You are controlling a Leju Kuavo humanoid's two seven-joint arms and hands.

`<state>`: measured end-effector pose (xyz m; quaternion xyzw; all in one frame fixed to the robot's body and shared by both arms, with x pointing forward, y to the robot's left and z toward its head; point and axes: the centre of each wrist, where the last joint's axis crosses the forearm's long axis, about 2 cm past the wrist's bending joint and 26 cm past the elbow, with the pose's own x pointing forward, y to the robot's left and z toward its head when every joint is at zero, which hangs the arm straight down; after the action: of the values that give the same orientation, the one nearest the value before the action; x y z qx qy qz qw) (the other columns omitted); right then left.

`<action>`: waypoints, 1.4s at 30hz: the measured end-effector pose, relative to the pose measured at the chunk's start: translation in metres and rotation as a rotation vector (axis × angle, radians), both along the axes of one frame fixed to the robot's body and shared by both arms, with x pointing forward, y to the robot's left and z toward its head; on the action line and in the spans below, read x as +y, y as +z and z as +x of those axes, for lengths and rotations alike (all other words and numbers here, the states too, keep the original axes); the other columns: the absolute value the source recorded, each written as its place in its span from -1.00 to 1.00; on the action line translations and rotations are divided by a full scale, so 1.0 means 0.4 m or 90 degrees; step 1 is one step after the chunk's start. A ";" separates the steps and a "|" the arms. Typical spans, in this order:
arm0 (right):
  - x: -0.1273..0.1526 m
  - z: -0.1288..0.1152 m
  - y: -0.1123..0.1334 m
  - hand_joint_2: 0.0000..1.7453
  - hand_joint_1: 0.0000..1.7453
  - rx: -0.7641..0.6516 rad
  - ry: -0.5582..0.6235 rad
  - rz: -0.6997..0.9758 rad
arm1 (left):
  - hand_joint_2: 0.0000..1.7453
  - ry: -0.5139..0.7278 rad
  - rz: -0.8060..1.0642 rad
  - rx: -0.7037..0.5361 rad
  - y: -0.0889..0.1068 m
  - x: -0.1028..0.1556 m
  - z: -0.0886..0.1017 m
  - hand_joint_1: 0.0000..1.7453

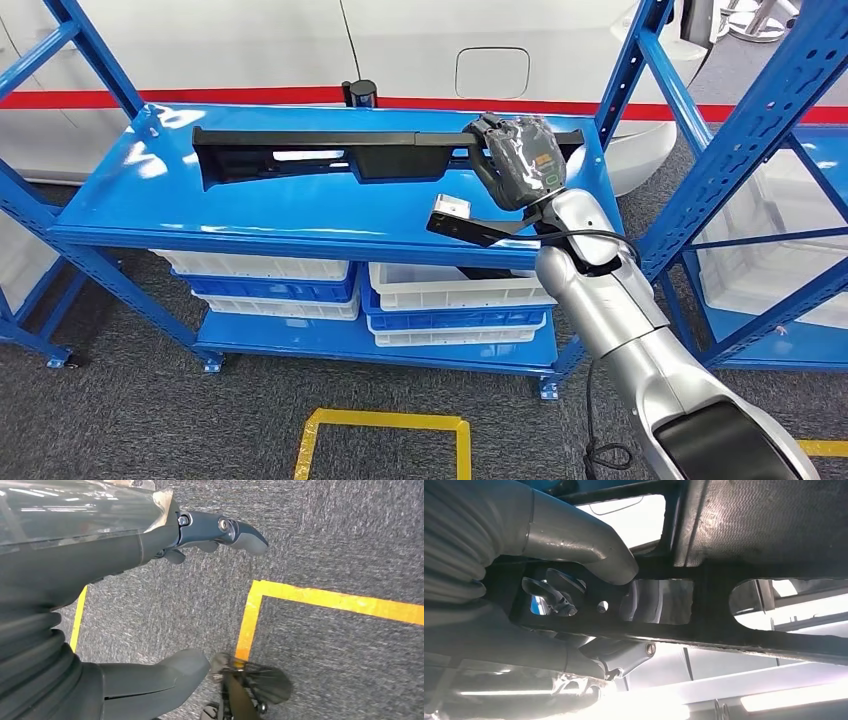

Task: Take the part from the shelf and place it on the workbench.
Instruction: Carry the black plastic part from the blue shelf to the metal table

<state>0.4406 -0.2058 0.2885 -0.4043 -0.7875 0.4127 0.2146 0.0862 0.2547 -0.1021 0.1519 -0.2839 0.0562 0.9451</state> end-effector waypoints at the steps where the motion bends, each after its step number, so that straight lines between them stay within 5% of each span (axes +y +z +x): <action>1: 0.000 -0.001 -0.005 1.00 1.00 0.002 0.000 0.000 | 1.00 0.000 0.000 0.000 0.000 0.000 0.000 -1.00; 42: -0.036 0.016 0.040 1.00 1.00 -0.028 -0.044 0.012 | 1.00 0.002 -0.002 -0.005 0.004 -0.006 0.015 -1.00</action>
<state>0.4469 -0.2200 0.3046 -0.4379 -0.7814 0.3890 0.2153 0.0923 0.2524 -0.1007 0.1503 -0.2870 0.0588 0.9442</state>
